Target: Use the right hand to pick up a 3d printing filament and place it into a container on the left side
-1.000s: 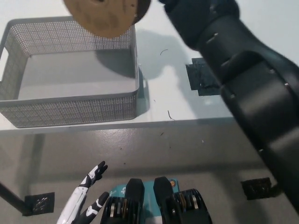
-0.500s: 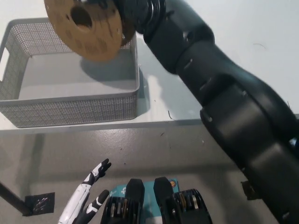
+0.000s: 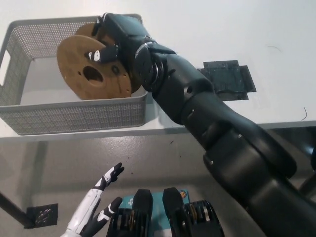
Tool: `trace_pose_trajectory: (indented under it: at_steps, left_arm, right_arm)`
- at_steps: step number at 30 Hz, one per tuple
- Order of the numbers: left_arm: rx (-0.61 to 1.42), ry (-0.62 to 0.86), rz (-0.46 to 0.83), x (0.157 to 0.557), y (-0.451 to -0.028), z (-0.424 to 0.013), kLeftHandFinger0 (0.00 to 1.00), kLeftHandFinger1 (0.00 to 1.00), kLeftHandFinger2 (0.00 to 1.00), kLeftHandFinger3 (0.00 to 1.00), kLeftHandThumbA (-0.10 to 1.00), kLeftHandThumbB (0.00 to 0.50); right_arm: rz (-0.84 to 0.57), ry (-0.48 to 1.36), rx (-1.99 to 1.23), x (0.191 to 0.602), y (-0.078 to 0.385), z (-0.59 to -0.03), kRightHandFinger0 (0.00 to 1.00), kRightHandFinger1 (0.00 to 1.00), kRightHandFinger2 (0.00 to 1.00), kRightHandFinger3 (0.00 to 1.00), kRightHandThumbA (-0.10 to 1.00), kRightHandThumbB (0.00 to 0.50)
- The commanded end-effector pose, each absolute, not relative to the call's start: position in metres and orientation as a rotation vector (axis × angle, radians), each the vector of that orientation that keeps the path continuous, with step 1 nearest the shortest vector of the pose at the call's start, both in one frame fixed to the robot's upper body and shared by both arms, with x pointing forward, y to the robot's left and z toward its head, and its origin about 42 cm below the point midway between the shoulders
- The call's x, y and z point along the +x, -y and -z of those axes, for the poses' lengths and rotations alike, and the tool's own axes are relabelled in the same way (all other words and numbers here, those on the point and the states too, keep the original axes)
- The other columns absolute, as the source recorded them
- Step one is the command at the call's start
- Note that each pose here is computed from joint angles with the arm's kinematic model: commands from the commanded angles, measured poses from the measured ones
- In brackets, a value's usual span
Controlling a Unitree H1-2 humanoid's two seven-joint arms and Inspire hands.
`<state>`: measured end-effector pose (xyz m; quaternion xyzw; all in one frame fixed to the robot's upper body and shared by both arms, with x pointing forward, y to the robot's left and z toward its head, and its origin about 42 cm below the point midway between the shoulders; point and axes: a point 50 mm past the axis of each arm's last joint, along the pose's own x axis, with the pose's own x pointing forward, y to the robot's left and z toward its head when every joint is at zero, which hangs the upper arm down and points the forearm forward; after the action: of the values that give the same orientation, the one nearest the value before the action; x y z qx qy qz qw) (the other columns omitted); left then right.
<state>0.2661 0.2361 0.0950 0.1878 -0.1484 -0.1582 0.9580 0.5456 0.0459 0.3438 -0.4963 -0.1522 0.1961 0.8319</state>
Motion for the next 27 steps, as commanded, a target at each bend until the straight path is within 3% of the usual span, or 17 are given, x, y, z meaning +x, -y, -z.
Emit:
trace_pose_trajectory:
  at_steps: [1, 2, 3, 4, 6, 12, 20, 23, 27]
  left_arm:
    - [0.397, 0.356, 0.35, 0.272, -0.232, -0.108, 1.0, 1.0, 1.0, 1.0, 0.95, 0.323]
    - [0.401, 0.356, 0.351, 0.272, -0.231, -0.109, 1.0, 1.0, 1.0, 1.0, 0.95, 0.323]
    - [0.403, 0.361, 0.355, 0.273, -0.231, -0.109, 1.0, 1.0, 1.0, 1.0, 0.95, 0.314]
    - [0.403, 0.362, 0.355, 0.273, -0.231, -0.109, 1.0, 1.0, 1.0, 1.0, 0.95, 0.311]
    - [0.414, 0.365, 0.36, 0.274, -0.231, -0.109, 1.0, 1.0, 1.0, 1.0, 0.96, 0.309]
    - [0.409, 0.363, 0.364, 0.276, -0.231, -0.109, 1.0, 1.0, 1.0, 1.0, 0.95, 0.305]
    - [0.4, 0.352, 0.361, 0.276, -0.231, -0.106, 1.0, 1.0, 1.0, 1.0, 0.93, 0.304]
    - [0.404, 0.347, 0.354, 0.274, -0.232, -0.103, 1.0, 1.0, 1.0, 1.0, 0.93, 0.305]
    - [0.395, 0.342, 0.343, 0.272, -0.234, -0.099, 1.0, 1.0, 1.0, 1.0, 0.93, 0.31]
  right_arm:
    - [-0.437, 0.369, -1.059, 0.546, -0.055, -0.375, 0.69, 0.92, 1.0, 1.0, 0.48, 0.384]
    - [-0.456, 0.354, -1.061, 0.547, -0.054, -0.376, 0.85, 1.0, 1.0, 1.0, 0.52, 0.403]
    - [-0.473, 0.336, -1.066, 0.547, -0.054, -0.378, 1.0, 1.0, 1.0, 1.0, 0.64, 0.468]
    - [-0.484, 0.326, -1.081, 0.548, -0.054, -0.382, 1.0, 1.0, 1.0, 1.0, 0.77, 0.499]
    - [-0.487, 0.323, -1.077, 0.549, -0.053, -0.391, 1.0, 1.0, 1.0, 1.0, 0.86, 0.5]
    - [-0.464, 0.415, -1.056, 0.552, -0.051, -0.442, 1.0, 1.0, 1.0, 1.0, 0.99, 0.5]
    - [-0.63, 0.565, -0.31, 0.532, -0.021, -0.606, 1.0, 1.0, 1.0, 1.0, 0.91, 0.5]
    - [-0.648, 0.695, -0.249, 0.518, 0.0, -0.649, 1.0, 1.0, 1.0, 1.0, 0.96, 0.5]
    - [-0.601, 0.79, -0.174, 0.487, 0.057, -0.691, 1.0, 1.0, 1.0, 1.0, 0.82, 0.5]
